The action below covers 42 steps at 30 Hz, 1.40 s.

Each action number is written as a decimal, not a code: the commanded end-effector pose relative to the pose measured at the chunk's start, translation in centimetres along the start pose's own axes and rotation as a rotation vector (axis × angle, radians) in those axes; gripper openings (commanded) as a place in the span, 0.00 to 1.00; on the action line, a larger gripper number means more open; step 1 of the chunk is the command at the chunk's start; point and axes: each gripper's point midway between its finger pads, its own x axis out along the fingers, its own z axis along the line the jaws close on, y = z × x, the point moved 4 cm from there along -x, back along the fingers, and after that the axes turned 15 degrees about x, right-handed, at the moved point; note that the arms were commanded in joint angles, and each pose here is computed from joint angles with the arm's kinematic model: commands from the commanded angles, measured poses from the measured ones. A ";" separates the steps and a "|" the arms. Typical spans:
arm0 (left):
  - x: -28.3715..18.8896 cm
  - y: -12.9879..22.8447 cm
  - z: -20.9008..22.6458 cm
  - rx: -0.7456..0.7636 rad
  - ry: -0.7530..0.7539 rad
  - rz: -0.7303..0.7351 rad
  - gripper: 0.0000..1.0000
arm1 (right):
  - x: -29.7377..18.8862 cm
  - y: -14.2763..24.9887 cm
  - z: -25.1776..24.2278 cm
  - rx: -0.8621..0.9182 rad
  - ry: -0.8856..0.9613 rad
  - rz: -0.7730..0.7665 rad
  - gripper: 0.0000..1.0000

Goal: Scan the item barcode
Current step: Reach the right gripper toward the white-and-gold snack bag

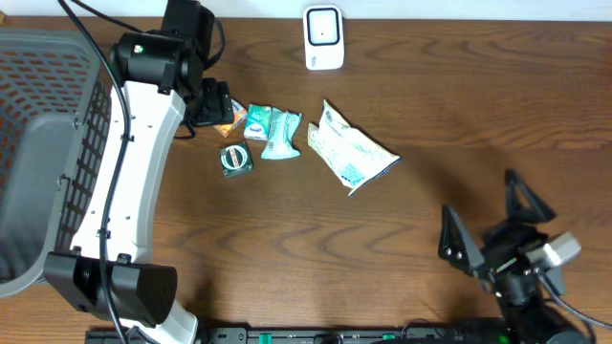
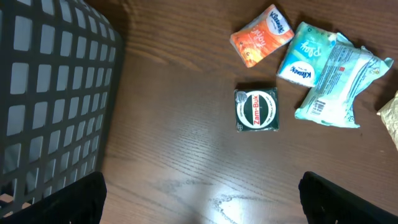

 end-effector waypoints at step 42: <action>0.3 0.0 0.2 0.012 -0.021 0.010 0.98 | 7.6 14.6 -5.2 0.254 0.184 1.214 0.99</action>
